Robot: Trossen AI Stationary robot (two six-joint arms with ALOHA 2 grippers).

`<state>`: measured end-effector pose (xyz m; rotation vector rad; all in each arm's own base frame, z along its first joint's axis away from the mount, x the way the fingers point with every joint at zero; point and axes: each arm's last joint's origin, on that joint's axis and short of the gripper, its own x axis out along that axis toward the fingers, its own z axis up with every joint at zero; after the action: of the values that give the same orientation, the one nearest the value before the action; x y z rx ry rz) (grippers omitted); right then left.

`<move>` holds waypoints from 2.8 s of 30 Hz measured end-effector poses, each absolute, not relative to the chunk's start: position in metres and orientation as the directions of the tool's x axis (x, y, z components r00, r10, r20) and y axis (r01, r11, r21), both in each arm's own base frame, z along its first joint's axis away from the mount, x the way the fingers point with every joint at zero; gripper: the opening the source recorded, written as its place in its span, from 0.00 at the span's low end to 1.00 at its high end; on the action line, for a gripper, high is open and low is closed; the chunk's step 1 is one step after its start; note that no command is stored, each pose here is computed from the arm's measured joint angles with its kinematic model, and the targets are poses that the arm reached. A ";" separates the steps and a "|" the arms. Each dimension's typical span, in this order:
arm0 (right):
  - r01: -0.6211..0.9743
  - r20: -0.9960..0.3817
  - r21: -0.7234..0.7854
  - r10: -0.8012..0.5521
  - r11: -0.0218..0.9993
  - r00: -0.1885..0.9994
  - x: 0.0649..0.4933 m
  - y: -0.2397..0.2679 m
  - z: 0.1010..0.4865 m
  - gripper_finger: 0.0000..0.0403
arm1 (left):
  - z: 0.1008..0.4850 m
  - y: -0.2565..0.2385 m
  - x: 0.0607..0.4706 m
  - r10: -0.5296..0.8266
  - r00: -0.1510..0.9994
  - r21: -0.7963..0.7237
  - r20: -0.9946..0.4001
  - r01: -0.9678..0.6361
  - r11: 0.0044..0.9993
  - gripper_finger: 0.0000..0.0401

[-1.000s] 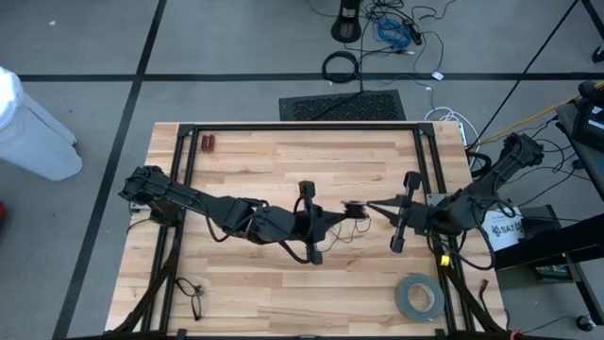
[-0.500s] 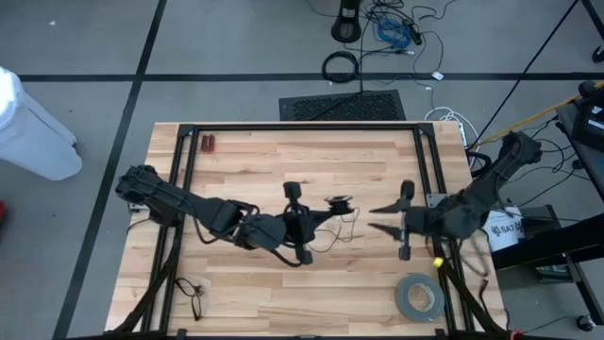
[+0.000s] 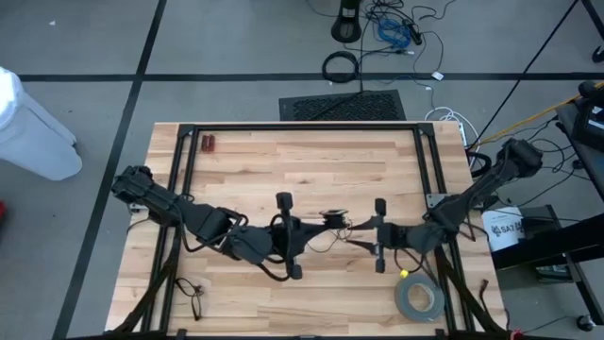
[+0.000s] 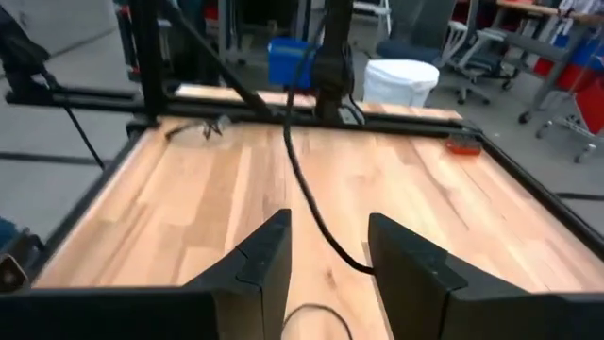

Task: Coil cords
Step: Uncoil the black wire from the spool

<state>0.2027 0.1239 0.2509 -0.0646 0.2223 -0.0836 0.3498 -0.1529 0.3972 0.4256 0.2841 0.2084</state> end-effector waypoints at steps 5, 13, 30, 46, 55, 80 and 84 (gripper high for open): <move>0.076 -0.237 -0.095 -0.096 0.993 0.967 0.206 0.127 0.244 0.32 | 0.397 -0.156 0.348 0.258 0.939 0.396 -0.227 -0.153 0.905 0.00; 0.022 -0.240 -0.103 -0.046 0.994 0.970 0.207 0.129 0.244 0.30 | 0.397 -0.163 0.345 0.243 0.943 0.341 -0.227 -0.157 0.927 0.00; -0.094 -0.171 -0.041 0.085 0.995 0.982 0.192 0.148 0.272 0.00 | 0.392 -0.176 0.336 0.207 0.940 0.315 -0.272 -0.116 0.942 0.00; -0.113 -0.076 -0.162 0.101 0.980 0.992 0.191 0.157 0.354 0.00 | 0.384 -0.185 0.330 0.105 0.929 0.303 -0.356 0.009 0.953 0.00; -0.081 -0.004 -0.241 0.083 0.967 0.997 0.188 0.157 0.385 0.00 | 0.385 -0.195 0.326 0.060 0.937 0.293 -0.344 0.046 0.955 0.00; 0.007 -0.368 -0.235 -0.096 0.972 0.925 0.222 0.133 0.331 0.00 | 0.389 -0.220 0.324 -0.007 0.968 0.444 -0.251 0.122 0.888 0.00; 0.011 -0.440 -0.193 -0.097 0.981 0.893 0.215 0.136 0.322 0.00 | 0.387 -0.223 0.321 0.017 0.966 0.460 -0.258 0.107 0.882 0.00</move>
<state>0.2149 0.1361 0.3223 -0.1879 0.4643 -0.0565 0.3208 -0.2227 0.3873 0.4906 0.2597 -0.0472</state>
